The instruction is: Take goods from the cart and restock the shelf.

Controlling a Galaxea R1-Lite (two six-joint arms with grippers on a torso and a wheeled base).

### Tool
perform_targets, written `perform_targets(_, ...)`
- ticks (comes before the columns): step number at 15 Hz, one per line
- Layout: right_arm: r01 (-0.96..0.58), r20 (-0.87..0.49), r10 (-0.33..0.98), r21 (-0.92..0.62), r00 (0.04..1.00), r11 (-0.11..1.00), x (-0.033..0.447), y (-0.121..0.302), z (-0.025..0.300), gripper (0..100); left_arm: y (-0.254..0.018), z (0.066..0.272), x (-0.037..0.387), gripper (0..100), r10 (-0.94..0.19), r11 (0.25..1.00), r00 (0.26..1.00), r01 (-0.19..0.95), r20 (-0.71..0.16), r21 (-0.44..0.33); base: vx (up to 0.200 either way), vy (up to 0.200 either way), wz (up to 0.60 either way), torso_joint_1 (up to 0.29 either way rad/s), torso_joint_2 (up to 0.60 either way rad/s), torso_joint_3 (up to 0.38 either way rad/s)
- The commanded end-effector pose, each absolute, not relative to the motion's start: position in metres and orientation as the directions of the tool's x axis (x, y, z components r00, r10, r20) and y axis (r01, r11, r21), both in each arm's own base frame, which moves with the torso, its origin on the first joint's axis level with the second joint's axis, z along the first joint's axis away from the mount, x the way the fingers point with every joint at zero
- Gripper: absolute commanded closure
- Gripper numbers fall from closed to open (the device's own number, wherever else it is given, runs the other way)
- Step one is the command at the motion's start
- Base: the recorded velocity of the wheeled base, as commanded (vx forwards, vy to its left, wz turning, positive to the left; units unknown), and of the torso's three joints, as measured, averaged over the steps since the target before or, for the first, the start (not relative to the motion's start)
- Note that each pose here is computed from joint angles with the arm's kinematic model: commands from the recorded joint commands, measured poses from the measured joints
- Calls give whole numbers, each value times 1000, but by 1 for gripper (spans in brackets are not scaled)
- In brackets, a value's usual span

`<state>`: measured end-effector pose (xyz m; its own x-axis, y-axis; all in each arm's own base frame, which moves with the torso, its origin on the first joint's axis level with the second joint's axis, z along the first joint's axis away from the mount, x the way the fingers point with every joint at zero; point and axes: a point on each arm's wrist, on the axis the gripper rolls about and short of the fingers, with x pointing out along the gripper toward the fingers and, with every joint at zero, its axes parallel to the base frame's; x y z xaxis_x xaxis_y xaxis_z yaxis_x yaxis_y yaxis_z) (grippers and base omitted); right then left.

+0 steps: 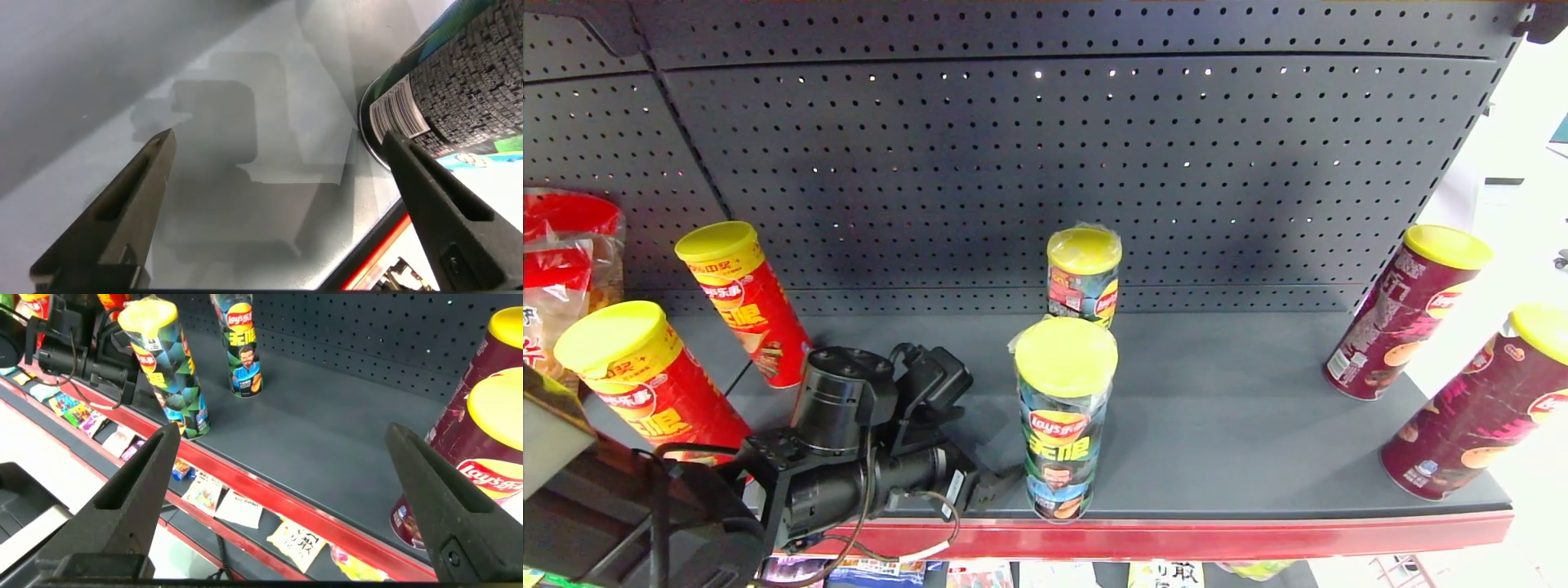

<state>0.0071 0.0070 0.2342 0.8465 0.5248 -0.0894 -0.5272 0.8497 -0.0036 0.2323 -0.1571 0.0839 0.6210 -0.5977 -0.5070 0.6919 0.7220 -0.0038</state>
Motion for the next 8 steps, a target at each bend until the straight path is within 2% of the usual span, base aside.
perform_targets(1, -528, -91, 526, -2, 846, 849, 7, 7, 234, 0, -156, 84, 231, 0, -597, 723, 622, 691, -506, -4, 0, 0, 0, 0, 0, 0)
perform_targets(4, -528, -94, 526, -3, 846, 849, 7, 7, 233, 0, -151, 86, 228, 0, -591, 729, 627, 684, -508, -4, 0, 0, 0, 0, 0, 0)
perform_targets(8, -526, -119, 522, 1, 845, 851, 9, 8, 226, 0, -108, 105, 199, 0, -542, 789, 702, 614, -462, 5, 0, 0, 0, 0, 0, 0)
